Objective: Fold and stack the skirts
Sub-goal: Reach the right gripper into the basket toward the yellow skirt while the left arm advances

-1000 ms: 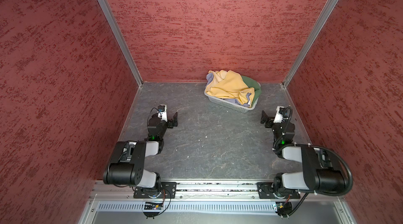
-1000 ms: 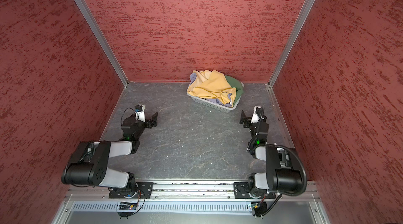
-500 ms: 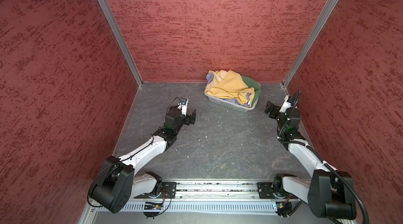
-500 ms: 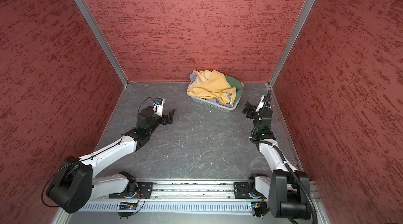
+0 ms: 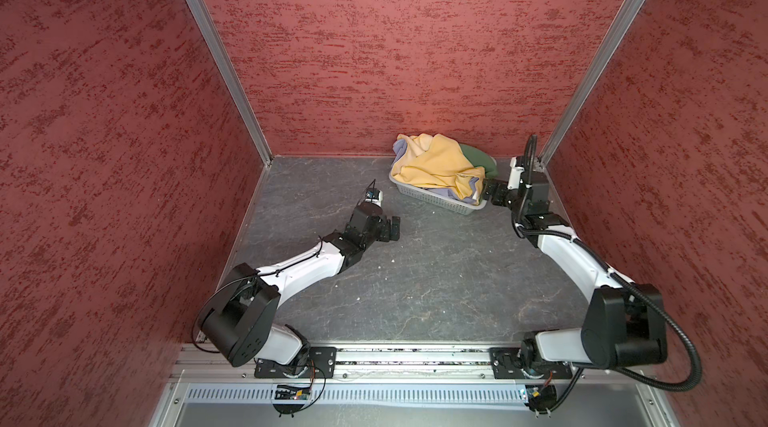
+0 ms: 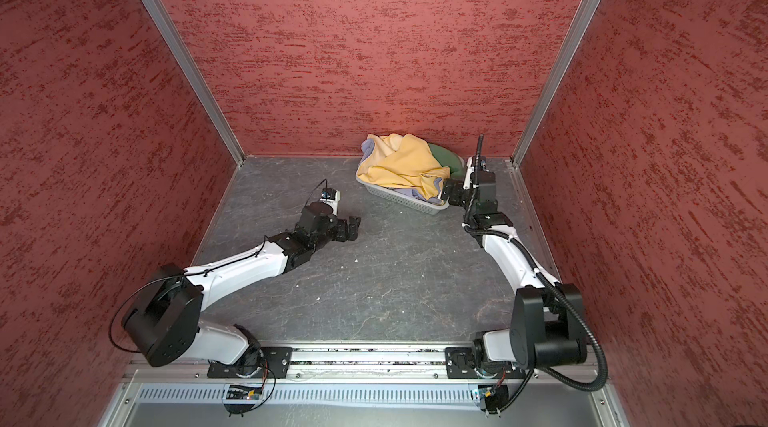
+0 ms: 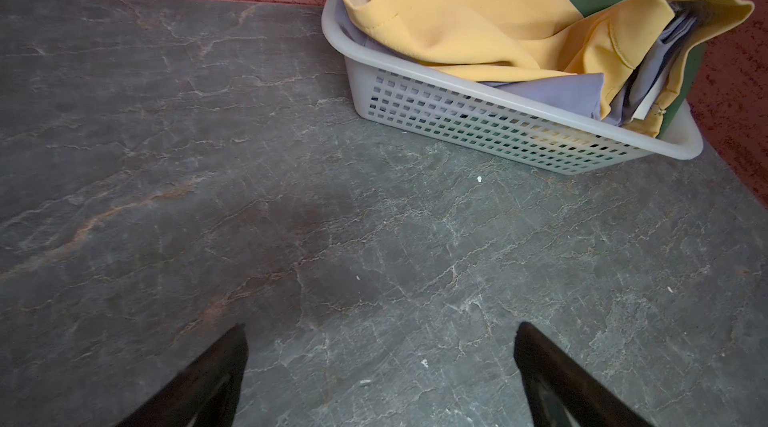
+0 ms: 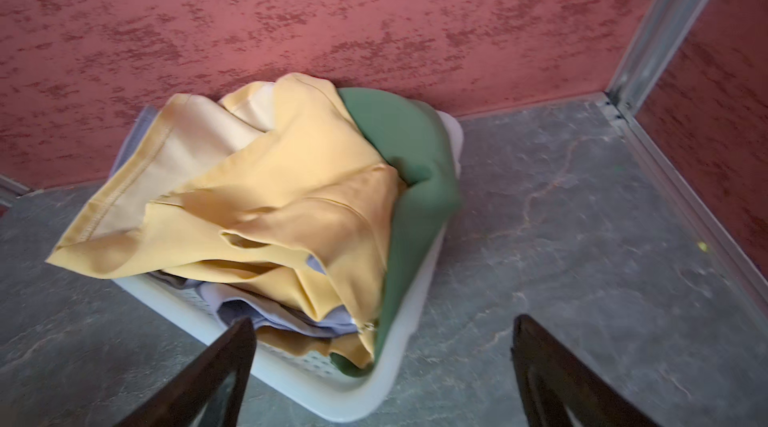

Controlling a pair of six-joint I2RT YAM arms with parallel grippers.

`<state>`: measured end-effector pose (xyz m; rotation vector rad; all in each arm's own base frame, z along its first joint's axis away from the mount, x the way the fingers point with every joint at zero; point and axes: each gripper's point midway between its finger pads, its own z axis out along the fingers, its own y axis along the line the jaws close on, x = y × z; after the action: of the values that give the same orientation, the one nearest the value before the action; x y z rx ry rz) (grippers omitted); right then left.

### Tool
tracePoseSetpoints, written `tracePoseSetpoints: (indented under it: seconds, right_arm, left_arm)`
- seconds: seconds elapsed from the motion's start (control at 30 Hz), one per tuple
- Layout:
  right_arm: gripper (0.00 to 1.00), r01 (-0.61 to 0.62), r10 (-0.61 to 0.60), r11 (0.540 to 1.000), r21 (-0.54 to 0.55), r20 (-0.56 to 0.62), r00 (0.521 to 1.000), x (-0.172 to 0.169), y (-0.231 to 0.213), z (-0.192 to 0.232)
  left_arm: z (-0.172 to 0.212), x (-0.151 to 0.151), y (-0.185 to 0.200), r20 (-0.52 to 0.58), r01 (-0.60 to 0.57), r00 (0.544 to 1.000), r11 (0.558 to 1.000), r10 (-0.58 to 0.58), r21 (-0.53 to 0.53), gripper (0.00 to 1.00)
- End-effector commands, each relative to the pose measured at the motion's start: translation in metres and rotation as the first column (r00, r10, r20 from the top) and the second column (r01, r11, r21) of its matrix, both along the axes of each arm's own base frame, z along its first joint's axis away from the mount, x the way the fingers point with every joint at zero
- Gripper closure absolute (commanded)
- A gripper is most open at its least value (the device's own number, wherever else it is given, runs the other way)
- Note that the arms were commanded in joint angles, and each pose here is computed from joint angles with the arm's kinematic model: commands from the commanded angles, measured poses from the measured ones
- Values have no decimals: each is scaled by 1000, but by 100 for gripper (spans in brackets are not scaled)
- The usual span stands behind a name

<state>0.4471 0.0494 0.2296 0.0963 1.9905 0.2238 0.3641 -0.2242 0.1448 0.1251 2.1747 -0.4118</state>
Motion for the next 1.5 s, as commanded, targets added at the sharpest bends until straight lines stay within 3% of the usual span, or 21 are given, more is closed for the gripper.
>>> tracePoseSetpoints:
  seconds: [0.0,0.13,0.27,0.57,0.73,1.0,1.07,1.17,1.47]
  right_arm:
    - [11,-112,116,990,-83,38,993,11,31,22]
    - [27,-210,212,968,-138,-3,977,25,65,23]
    - [35,-267,260,945,-190,-64,964,36,89,12]
    - [45,-258,231,946,-195,-152,961,62,103,-18]
    - [49,-195,154,951,-240,-179,972,73,93,-31]
    - [65,-143,89,944,-297,-187,978,84,82,-42]
    - [75,-131,80,943,-305,-174,982,87,81,-40]
    - [100,-117,73,944,-307,-149,986,92,81,-32]
    - [100,-125,138,954,-271,29,990,80,87,51]
  left_arm:
    - [20,11,-17,29,8,1000,995,-5,-104,1]
    - [25,18,-23,32,31,999,990,-27,-135,1]
    - [25,22,-20,17,23,1000,984,-21,-174,1]
    - [24,22,10,-2,-36,999,968,37,-250,1]
    - [25,19,19,5,-47,999,967,50,-250,1]
    - [22,17,24,0,-57,998,969,59,-242,1]
    - [22,17,24,1,-57,998,969,60,-240,1]
    - [20,16,25,-1,-60,998,970,61,-235,1]
    - [23,12,28,26,-44,998,978,50,-203,1]
